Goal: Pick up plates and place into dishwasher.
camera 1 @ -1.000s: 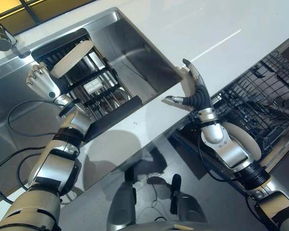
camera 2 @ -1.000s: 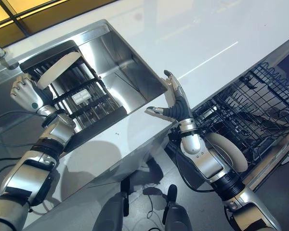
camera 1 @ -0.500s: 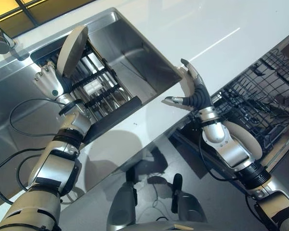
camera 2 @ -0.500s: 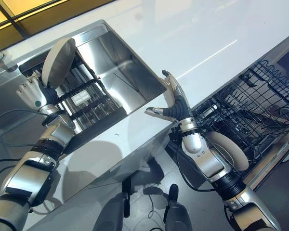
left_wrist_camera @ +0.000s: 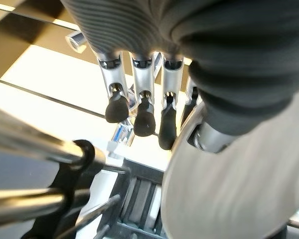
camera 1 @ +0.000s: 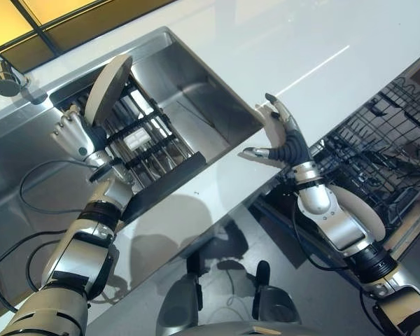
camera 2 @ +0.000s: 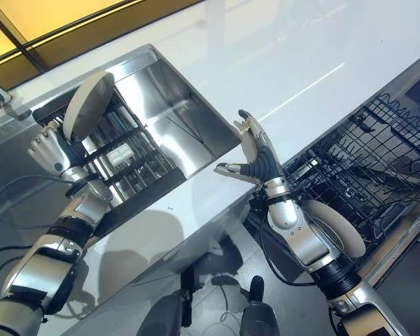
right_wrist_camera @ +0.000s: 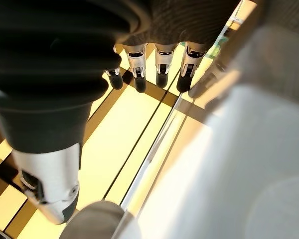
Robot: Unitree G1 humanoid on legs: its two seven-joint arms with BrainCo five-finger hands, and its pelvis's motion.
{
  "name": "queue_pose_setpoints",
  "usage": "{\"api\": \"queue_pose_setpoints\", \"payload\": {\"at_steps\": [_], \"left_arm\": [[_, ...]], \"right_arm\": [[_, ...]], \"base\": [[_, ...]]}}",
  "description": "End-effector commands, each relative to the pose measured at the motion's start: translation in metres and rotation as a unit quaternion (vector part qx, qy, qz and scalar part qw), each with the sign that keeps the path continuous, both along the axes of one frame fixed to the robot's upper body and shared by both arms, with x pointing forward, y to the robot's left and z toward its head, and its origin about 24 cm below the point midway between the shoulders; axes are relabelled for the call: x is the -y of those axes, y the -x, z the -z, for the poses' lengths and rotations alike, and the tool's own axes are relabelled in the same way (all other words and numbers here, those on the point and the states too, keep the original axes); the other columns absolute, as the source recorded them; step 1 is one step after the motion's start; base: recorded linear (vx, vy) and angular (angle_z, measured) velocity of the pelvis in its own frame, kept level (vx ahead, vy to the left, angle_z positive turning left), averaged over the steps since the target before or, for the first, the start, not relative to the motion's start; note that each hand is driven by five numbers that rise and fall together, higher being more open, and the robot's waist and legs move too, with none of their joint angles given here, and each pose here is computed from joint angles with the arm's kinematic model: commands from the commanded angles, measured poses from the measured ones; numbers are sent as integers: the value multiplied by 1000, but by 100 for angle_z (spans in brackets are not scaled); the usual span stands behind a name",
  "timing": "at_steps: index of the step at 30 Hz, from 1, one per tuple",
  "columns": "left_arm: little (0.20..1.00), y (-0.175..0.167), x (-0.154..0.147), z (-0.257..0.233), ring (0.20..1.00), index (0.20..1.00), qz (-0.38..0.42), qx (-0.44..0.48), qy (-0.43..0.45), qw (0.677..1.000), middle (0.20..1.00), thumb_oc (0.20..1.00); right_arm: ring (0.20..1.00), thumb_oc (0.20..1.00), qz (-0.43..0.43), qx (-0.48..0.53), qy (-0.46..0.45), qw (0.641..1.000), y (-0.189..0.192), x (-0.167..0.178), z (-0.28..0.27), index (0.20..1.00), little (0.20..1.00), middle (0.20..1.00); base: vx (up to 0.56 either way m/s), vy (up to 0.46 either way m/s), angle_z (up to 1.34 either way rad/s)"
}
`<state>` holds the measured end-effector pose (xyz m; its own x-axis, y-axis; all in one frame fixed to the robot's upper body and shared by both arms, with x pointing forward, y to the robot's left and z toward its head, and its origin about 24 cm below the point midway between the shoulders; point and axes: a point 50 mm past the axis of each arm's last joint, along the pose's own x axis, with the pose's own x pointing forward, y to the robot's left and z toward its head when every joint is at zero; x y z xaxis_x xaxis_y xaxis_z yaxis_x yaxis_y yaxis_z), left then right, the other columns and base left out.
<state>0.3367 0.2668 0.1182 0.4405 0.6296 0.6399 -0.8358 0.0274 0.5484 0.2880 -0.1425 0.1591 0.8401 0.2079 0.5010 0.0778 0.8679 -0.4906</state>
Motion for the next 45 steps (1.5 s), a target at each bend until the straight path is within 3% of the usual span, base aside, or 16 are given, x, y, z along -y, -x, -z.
{"api": "queue_pose_setpoints", "payload": {"at_steps": [1,11,20,26,33,45], "left_arm": [[200,65,12,104,200,200,9,-88,11,996,200,200],[200,88,6,67,200,200,95,65,-40,993,200,200],[200,98,3,33,200,200,178,108,-90,974,200,200],[200,91,19,13,200,200,270,127,-101,949,200,200],[200,81,58,-6,200,200,398,143,-123,898,200,200],[200,79,78,-15,200,200,466,139,-123,865,200,200]], "right_arm": [[1000,1000,-10,89,-10,996,16,9,-33,1000,1000,1000],[1000,1000,-7,67,-11,998,32,28,-22,1000,1000,1000],[1000,1000,-27,80,4,996,44,35,-30,1000,1000,1000],[1000,1000,-53,105,21,993,43,28,-43,1000,1000,1000],[1000,1000,-100,139,53,984,41,8,-65,1000,1000,1000],[1000,1000,-126,142,69,979,40,-2,-71,1000,1000,1000]], "base": [[66,18,4],[65,11,1],[13,-7,-2],[-18,-4,0],[-16,-8,8],[-1,0,1]]}}
